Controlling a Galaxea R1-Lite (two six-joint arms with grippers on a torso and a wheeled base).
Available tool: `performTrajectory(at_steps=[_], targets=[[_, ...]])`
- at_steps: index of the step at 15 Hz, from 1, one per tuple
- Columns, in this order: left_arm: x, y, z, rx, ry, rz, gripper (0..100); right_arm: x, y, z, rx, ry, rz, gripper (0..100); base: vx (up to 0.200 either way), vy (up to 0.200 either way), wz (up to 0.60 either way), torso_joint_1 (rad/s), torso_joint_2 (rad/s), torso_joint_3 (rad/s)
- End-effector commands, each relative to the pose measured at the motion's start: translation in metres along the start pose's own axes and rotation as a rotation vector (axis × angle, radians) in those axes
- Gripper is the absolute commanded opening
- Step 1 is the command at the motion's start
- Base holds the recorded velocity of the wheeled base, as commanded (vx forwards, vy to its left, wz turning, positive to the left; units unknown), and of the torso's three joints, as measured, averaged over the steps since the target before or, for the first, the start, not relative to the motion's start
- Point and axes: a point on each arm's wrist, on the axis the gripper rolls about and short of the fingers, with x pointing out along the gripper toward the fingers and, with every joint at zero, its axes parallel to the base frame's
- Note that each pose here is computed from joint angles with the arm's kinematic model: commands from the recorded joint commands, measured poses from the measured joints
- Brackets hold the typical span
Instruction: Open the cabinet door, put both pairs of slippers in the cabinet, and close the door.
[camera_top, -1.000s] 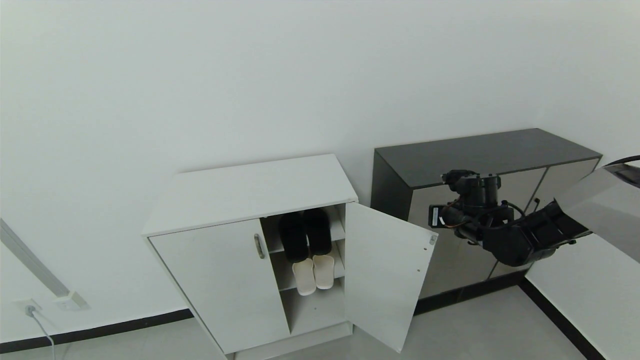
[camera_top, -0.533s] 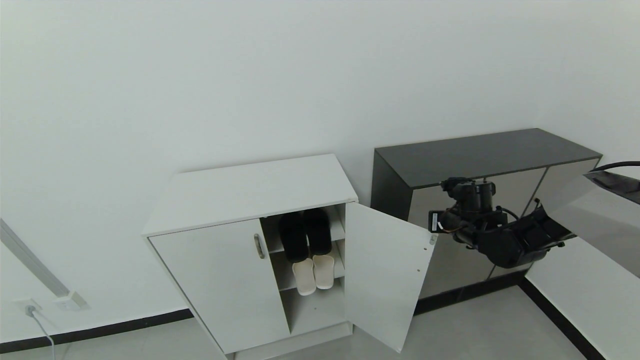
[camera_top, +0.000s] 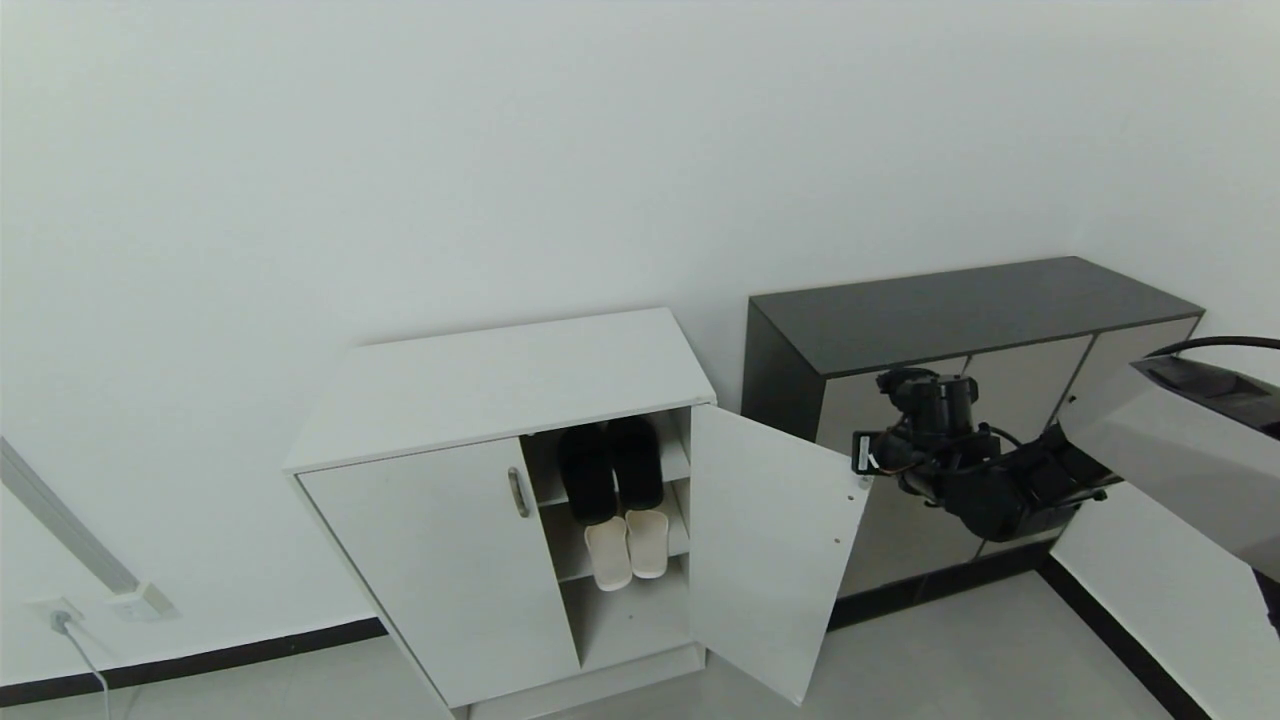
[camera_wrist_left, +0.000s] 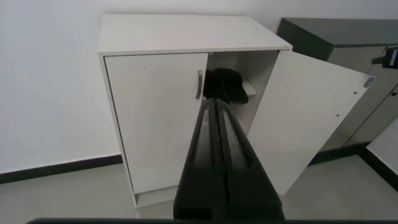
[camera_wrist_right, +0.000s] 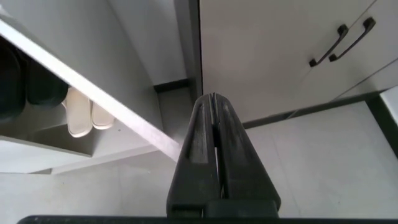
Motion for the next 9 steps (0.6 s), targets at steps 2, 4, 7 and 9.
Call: performTrajectory(at_steps=[2, 4, 7, 9], targets=[[0.000, 0.000, 0.000, 0.000, 0.001, 0.002, 0, 0.005, 0.003, -0.008, -0.003, 0.003, 0.006, 0, 0.000, 0.000, 0.00, 0.000, 0.00, 0.000], [0.000, 0.000, 0.000, 0.000, 0.001, 0.002, 0, 0.005, 0.003, -0.009, -0.004, 0.005, 0.007, 0, 0.000, 0.000, 0.00, 0.000, 0.00, 0.000], [0.000, 0.000, 0.000, 0.000, 0.001, 0.001, 0, 0.001, 0.013, -0.012, 0.000, 0.012, 0.027, 0, 0.000, 0.000, 0.00, 0.000, 0.00, 0.000], [0.000, 0.000, 0.000, 0.000, 0.001, 0.001, 0, -0.009, 0.023, -0.013, -0.010, 0.020, 0.050, 0, 0.000, 0.000, 0.00, 0.000, 0.00, 0.000]])
